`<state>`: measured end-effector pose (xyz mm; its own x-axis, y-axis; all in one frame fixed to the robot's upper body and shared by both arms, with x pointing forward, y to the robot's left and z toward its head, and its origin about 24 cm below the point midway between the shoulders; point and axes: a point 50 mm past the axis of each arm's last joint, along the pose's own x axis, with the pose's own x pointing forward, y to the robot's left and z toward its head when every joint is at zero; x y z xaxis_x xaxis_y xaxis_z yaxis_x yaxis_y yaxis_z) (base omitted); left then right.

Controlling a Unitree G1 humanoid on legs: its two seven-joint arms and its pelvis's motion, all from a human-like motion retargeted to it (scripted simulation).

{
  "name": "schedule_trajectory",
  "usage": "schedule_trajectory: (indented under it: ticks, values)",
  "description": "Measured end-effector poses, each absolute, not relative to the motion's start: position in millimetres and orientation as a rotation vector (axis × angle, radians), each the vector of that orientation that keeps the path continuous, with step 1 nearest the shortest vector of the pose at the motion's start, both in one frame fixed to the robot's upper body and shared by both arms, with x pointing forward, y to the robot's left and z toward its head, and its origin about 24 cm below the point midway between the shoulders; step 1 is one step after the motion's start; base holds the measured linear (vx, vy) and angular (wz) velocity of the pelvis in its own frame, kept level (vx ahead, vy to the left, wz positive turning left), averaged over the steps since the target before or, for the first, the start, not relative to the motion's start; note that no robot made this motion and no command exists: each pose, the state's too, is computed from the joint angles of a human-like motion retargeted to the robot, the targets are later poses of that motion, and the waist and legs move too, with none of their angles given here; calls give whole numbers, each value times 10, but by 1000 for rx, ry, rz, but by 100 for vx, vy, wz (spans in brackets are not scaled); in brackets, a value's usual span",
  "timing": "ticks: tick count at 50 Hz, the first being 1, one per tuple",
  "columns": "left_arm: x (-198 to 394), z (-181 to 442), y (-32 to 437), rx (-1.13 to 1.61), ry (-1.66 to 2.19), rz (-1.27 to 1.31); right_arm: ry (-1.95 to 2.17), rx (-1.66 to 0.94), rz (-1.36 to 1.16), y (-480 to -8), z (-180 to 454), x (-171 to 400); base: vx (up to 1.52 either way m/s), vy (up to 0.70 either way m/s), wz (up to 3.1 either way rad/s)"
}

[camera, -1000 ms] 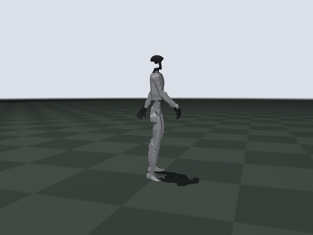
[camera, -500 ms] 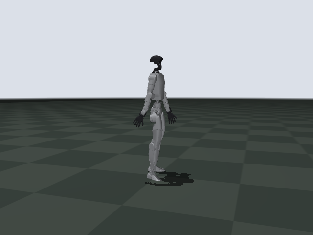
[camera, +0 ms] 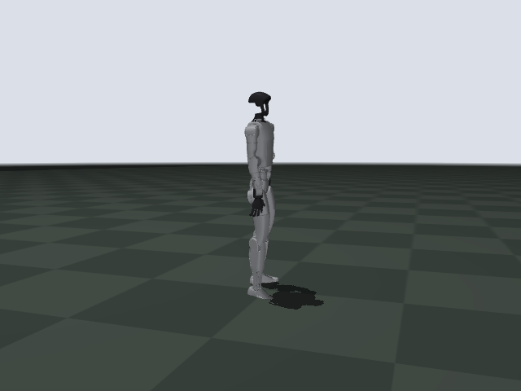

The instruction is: In place motions

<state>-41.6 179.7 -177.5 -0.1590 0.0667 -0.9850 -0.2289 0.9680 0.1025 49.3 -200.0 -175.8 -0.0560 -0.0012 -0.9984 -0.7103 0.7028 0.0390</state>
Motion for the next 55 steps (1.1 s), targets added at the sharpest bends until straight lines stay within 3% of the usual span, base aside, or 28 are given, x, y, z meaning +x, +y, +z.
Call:
schedule_trajectory:
  ticks: [10, 16, 30, 38, 48, 55]
  values:
    - [-205, -1789, 1957, -123, 1608, 301, 1719, -378, 488, -2153, -1740, 102, 4, -21, 23]
    - [-103, -1802, 1929, -154, 1541, 312, 1777, -467, 467, -2368, -1688, 28, -2, -11, -32]
    - [-324, -1779, 1992, -149, 1593, 308, 1631, -498, 469, -2330, -1679, 520, -10, -7, -54]
    - [-551, -1772, 1768, -270, 1681, 320, 1540, -490, 529, -2160, -1690, 729, -6, 15, -25]
    - [-642, -1752, 1826, -248, 1710, 334, 1660, -455, 572, -2064, -1749, 290, 5, -6, 33]
    - [-496, -1768, 1914, -187, 1668, 331, 1843, -405, 472, -2228, -1699, -179, 9, 11, 90]
